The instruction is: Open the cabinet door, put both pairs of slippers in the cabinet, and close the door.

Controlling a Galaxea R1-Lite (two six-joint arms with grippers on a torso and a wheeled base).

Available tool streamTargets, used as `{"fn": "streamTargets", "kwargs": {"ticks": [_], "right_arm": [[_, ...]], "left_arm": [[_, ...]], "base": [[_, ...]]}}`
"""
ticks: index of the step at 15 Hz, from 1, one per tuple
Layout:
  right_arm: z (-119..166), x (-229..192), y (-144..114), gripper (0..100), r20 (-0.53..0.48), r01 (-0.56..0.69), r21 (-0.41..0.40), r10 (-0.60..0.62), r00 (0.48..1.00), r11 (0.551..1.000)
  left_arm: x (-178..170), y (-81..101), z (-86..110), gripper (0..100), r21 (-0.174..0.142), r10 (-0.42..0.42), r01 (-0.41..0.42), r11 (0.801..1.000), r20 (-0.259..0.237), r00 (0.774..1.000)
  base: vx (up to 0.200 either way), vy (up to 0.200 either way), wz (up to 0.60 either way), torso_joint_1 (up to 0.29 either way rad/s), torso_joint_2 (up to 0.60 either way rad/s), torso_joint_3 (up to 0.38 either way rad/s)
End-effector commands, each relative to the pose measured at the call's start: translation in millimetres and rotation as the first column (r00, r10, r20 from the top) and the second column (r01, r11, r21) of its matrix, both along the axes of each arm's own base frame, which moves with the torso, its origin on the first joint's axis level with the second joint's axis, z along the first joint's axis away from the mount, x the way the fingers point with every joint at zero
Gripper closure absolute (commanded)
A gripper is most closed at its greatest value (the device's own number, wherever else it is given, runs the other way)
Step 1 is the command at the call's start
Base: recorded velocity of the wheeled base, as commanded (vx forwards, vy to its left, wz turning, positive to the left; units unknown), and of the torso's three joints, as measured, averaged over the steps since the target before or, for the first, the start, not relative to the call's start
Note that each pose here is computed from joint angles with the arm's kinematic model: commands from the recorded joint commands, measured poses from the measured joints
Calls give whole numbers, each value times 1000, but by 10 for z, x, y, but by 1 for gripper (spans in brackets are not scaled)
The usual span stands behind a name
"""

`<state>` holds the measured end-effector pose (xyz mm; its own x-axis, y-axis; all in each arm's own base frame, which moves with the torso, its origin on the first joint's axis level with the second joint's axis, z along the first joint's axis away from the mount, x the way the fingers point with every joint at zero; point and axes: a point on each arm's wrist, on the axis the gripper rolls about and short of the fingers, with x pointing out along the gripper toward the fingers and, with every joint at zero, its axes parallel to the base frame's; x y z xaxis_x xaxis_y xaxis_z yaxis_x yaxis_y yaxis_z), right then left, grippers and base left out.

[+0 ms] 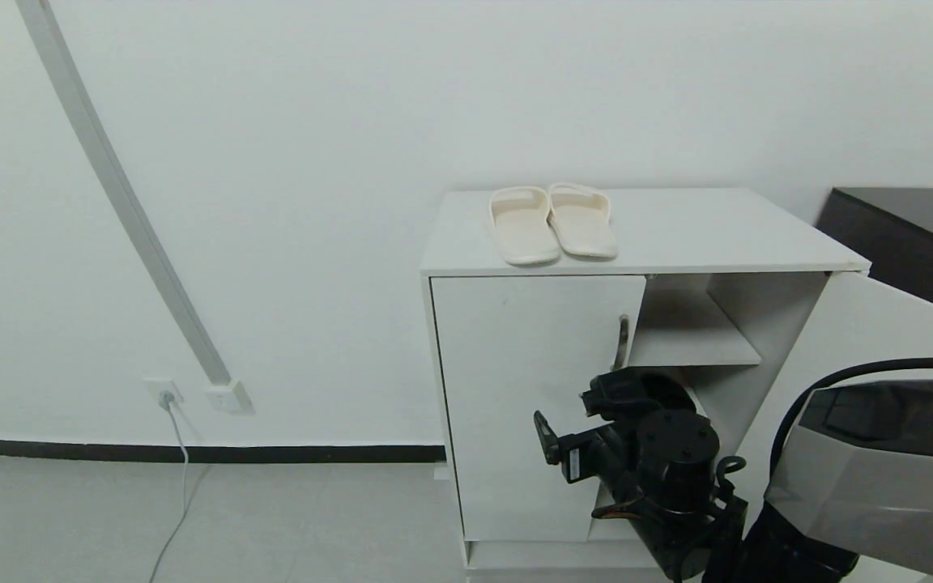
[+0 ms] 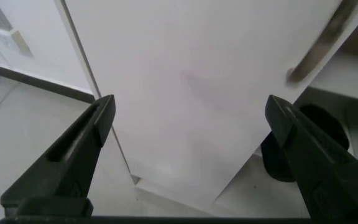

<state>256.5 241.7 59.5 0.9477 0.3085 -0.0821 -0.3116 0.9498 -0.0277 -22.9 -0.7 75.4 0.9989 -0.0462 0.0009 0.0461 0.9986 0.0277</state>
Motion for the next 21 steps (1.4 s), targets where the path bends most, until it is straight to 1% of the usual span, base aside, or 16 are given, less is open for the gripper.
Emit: {"fn": "streamTargets", "kwargs": {"ticks": [1, 12, 14, 15, 16, 17, 18, 19, 20, 21], "right_arm": [[11, -7, 5, 0, 2, -3, 2, 3, 1000, 1000], [-8, -20, 0, 0, -4, -4, -4, 4, 1000, 1000], [-69, -24, -8, 0, -5, -14, -8, 14, 1000, 1000], [-132, -27, -7, 0, 9, -29, -25, 30, 1000, 999], [-214, -32, -13, 0, 11, -31, -72, 32, 999, 997], [-205, -35, -17, 0, 14, -28, -77, 30, 999, 997], [-134, -30, -20, 0, 32, -26, -64, 28, 999, 998], [-4, -15, -41, 0, 62, -23, -37, 25, 998, 999], [121, 2, -54, 0, 68, -17, -32, 19, 998, 999], [281, -13, -75, 0, 33, -16, -47, 17, 999, 999]], "left_arm": [[1, 0, 1, 100, 0, 0, 0, 1000, -1, 1000], [1, 0, 1, 100, 1, 0, 0, 1000, -1, 1000], [1, 0, 1, 100, 0, 0, 0, 1000, -1, 1000], [1, 0, 1, 100, 1, 0, 0, 1000, -1, 1000], [1, 0, 1, 100, 1, 0, 0, 1000, -1, 1000], [1, 0, 1, 100, 1, 0, 0, 1000, -1, 1000], [1, 0, 1, 100, 1, 2, -2, 1000, -1, 1000], [1, 0, 1, 100, 9, -1, 1, 1000, 0, 1000], [1, -1, 1, 100, 14, 0, 0, 1000, 0, 1000], [1, -1, 1, 100, 23, -3, 3, 1000, 0, 1000]], "base": [[0, 0, 0, 193, -505, -310], [0, 0, 0, 234, -556, -319], [0, 0, 0, 249, -569, -315], [0, 0, 0, 207, -452, -251], [0, 0, 0, 85, -212, -95], [0, 0, 0, 32, -80, -46], [0, 0, 0, 0, 0, 0], [0, 0, 0, 0, 0, 0], [0, 0, 0, 0, 0, 0], [0, 0, 0, 0, 0, 0]]}}
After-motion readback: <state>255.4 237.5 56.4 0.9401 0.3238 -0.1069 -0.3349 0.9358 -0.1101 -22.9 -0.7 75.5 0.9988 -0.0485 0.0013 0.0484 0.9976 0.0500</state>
